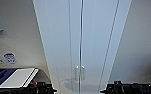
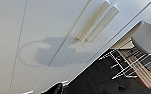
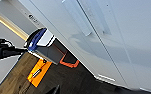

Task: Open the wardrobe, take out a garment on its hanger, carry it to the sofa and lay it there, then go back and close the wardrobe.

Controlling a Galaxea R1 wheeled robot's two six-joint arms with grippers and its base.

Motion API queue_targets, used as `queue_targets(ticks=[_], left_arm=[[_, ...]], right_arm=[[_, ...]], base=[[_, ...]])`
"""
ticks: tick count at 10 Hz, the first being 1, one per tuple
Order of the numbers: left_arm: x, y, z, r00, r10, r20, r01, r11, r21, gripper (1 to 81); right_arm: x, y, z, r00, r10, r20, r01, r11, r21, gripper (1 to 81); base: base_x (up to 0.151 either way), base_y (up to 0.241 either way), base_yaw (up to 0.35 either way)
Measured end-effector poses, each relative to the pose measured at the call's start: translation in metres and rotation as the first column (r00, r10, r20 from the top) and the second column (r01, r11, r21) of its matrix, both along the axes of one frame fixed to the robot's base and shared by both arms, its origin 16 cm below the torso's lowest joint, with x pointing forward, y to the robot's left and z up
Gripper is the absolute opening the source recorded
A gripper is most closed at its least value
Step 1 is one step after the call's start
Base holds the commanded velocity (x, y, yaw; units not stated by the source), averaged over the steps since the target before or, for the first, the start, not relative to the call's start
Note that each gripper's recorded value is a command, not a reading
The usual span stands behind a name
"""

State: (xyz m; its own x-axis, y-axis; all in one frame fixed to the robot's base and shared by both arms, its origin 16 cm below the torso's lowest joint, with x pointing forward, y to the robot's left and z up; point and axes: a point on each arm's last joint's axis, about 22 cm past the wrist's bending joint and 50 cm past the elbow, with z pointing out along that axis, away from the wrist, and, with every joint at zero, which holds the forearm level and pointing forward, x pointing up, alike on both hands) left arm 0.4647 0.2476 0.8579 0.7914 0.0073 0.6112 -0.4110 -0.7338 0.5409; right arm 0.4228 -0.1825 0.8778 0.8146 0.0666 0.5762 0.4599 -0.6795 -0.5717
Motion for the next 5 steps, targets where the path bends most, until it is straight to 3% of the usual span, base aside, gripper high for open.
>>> queue_targets(ticks=[5], left_arm=[[0.065, -0.029, 0.012, 1.000, 0.006, -0.011, -0.006, 1.000, 0.005, 81.1]], right_arm=[[0.066, 0.034, 0.005, 1.000, -0.025, 0.019, 0.025, 0.9995, -0.017, 81.1]], base=[[0.000, 0.000, 0.000]])
